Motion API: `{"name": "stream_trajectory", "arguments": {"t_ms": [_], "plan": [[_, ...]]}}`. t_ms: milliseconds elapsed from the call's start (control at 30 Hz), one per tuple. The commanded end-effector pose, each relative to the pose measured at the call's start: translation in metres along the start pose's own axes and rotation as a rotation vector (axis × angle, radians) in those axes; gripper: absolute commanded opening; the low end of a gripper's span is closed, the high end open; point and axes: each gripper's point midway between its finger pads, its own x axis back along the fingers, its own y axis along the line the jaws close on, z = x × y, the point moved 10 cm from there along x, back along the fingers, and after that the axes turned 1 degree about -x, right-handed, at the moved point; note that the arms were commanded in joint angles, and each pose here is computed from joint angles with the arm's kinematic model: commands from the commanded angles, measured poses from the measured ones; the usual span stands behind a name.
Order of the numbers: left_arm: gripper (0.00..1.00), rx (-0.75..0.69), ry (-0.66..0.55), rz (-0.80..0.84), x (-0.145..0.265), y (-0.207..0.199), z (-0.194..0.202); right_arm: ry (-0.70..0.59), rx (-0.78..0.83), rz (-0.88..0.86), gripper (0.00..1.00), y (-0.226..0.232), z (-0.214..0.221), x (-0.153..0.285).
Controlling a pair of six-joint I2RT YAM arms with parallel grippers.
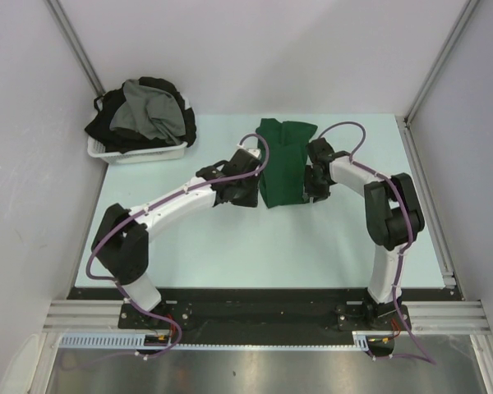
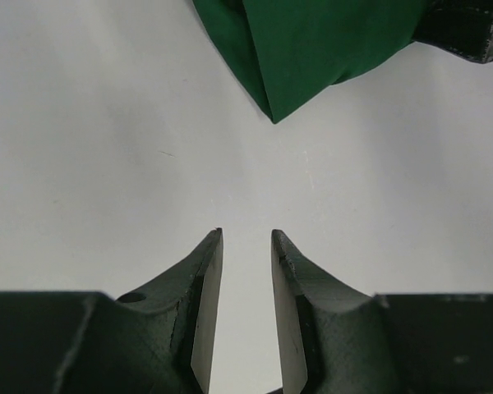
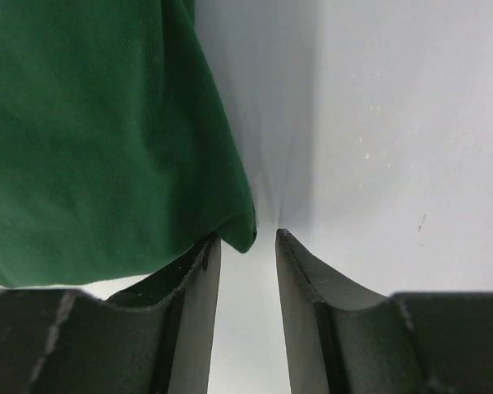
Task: Fold and stack the t-shirts
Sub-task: Grab one side of the 2/3 rectangular tshirt with both arms
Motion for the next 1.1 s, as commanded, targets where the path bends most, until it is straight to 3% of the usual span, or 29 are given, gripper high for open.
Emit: {"name": "stream_trajectory", "arguments": {"t_ms": [0, 267, 567, 733, 1067], "plan": [[0.35, 0.005, -0.021, 0.051, -0.003, -0.011, -0.003, -0.049, 0.009, -0.020, 0.38, 0.004, -0.016, -0.003], [0.34, -0.009, -0.010, 0.070, -0.006, -0.019, -0.001, -0.042, 0.008, -0.038, 0.34, 0.006, -0.015, -0.006], [0.34, -0.022, -0.005, 0.063, -0.006, -0.019, 0.000, -0.012, -0.002, -0.059, 0.17, 0.007, -0.012, -0.013], [0.34, -0.018, -0.005, 0.066, -0.007, -0.018, 0.002, -0.008, -0.004, -0.057, 0.01, 0.006, -0.011, -0.014], [0.34, 0.075, 0.045, 0.168, -0.036, -0.030, 0.015, -0.004, 0.021, -0.053, 0.00, 0.005, -0.010, -0.004]]}}
